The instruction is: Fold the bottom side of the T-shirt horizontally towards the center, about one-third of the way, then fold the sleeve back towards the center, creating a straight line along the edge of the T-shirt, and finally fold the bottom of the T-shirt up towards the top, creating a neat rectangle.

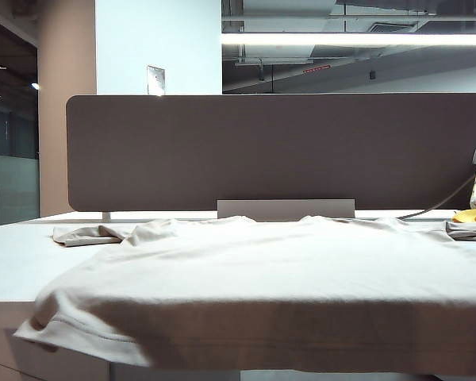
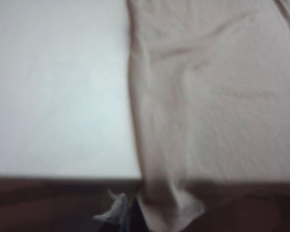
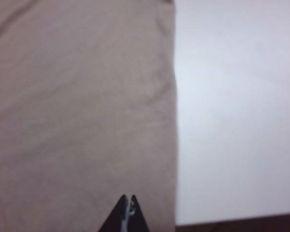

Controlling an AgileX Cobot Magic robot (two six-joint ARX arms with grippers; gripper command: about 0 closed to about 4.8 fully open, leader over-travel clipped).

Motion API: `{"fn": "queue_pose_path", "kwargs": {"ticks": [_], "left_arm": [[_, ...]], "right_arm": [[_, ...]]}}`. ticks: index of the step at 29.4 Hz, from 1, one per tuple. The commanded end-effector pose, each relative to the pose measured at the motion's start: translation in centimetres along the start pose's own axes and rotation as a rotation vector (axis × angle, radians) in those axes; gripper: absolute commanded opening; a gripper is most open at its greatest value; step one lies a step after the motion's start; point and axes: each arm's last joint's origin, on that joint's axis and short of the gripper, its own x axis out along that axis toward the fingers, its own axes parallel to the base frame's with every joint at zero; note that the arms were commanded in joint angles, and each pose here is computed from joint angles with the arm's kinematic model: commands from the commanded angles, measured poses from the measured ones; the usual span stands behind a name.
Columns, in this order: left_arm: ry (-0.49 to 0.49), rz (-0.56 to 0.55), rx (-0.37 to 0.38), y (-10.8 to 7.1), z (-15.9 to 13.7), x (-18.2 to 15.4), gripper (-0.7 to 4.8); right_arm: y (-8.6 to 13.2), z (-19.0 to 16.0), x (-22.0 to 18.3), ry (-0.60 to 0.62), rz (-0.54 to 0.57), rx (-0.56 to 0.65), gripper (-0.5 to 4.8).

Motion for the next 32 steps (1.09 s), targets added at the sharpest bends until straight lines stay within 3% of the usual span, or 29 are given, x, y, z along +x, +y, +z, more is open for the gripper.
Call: {"fn": "queue_pose_path", "kwargs": {"ticks": [1, 7, 13, 17, 22, 26, 32], "left_arm": [[0.048, -0.004, 0.053, -0.6, 1.7, 1.0, -0.03], [0.155, -0.055, 0.107, -2.1, 2.8, 3.7, -0.05], [0.199, -0.112, 0.141, -3.3, 2.4, 5.6, -0.05], [0.213, -0.101, 0.128, -3.1, 2.3, 6.0, 0.05], [0.235, -0.091, 0.122, -2.9, 2.0, 6.3, 0.54], [0.266, -0.079, 0.099, -2.7, 1.7, 6.6, 1.58], [0.316, -0.115, 0.079, -2.7, 1.4, 6.8, 1.58]], "right_arm": [[-0.4, -0.2, -0.1, 0.037, -0.019, 0.016, -0.03], [-1.3, -0.7, 0.2, 0.118, -0.017, 0.062, 0.94], [-1.9, -1.1, 1.3, 0.214, 0.013, 0.109, 1.09], [-2.2, -1.6, 2.5, 0.289, 0.012, 0.127, 1.87], [-2.5, -2.1, 3.7, 0.359, -0.002, 0.144, 2.25], [-2.6, -2.3, 4.2, 0.385, -0.010, 0.149, 2.83], [-2.7, -2.3, 4.3, 0.386, -0.010, 0.149, 2.84]]}}
